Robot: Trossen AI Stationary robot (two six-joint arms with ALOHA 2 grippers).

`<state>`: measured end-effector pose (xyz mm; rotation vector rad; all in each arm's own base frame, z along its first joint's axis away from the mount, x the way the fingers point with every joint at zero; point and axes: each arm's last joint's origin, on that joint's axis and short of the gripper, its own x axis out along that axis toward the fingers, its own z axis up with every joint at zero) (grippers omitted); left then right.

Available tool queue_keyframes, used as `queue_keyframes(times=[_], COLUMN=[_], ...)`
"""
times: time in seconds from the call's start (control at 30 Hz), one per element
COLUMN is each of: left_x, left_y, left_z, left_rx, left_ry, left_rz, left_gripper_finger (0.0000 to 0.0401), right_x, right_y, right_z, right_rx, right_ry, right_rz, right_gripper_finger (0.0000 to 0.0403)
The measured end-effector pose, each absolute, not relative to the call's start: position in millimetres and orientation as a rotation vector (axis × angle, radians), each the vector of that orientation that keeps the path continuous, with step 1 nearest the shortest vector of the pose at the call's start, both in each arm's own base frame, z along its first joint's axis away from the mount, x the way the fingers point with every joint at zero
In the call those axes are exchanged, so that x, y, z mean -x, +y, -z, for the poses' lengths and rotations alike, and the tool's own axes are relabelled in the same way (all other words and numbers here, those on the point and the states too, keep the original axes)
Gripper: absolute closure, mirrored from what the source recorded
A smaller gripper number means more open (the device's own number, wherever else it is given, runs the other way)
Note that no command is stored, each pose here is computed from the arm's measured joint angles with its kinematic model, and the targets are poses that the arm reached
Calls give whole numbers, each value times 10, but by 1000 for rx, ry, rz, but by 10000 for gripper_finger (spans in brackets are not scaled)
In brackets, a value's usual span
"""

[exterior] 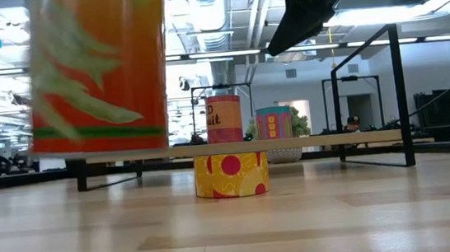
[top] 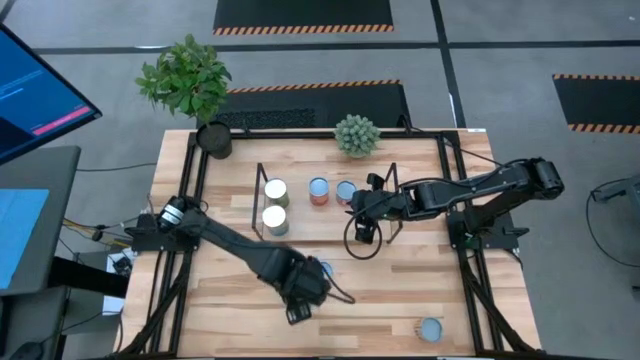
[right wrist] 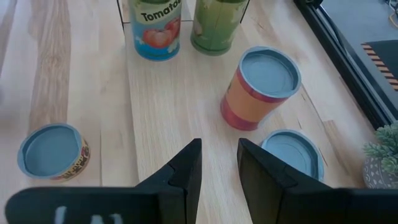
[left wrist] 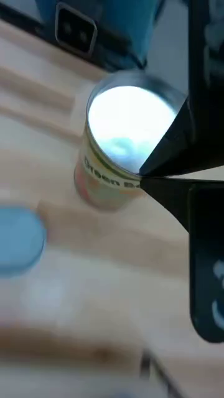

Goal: Pick and place cans onto a shelf
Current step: Put the canned green peas on the shelf

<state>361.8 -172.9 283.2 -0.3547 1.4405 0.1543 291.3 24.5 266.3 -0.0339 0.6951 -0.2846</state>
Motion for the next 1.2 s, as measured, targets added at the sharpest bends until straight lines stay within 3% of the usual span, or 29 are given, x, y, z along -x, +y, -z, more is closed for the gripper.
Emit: queue_keyframes(times=[0.2, 0.53, 1.2], left_x=[-3702, -3872, -3902], left_y=[-1264, -453, 99], left_z=[-3021, -3025, -2985], left_rx=[217, 100, 40], left_ry=[1442, 1445, 1496], left_rz=[-219, -248, -152], left_gripper_finger=[401, 401, 401], right_x=[-2916, -2867, -2377], right_y=[246, 251, 37], right_z=[-2667, -2760, -3314], right_rx=[32, -19, -65], right_ry=[690, 642, 435], right_rz=[285, 306, 423], right_gripper_finger=[276, 276, 276])
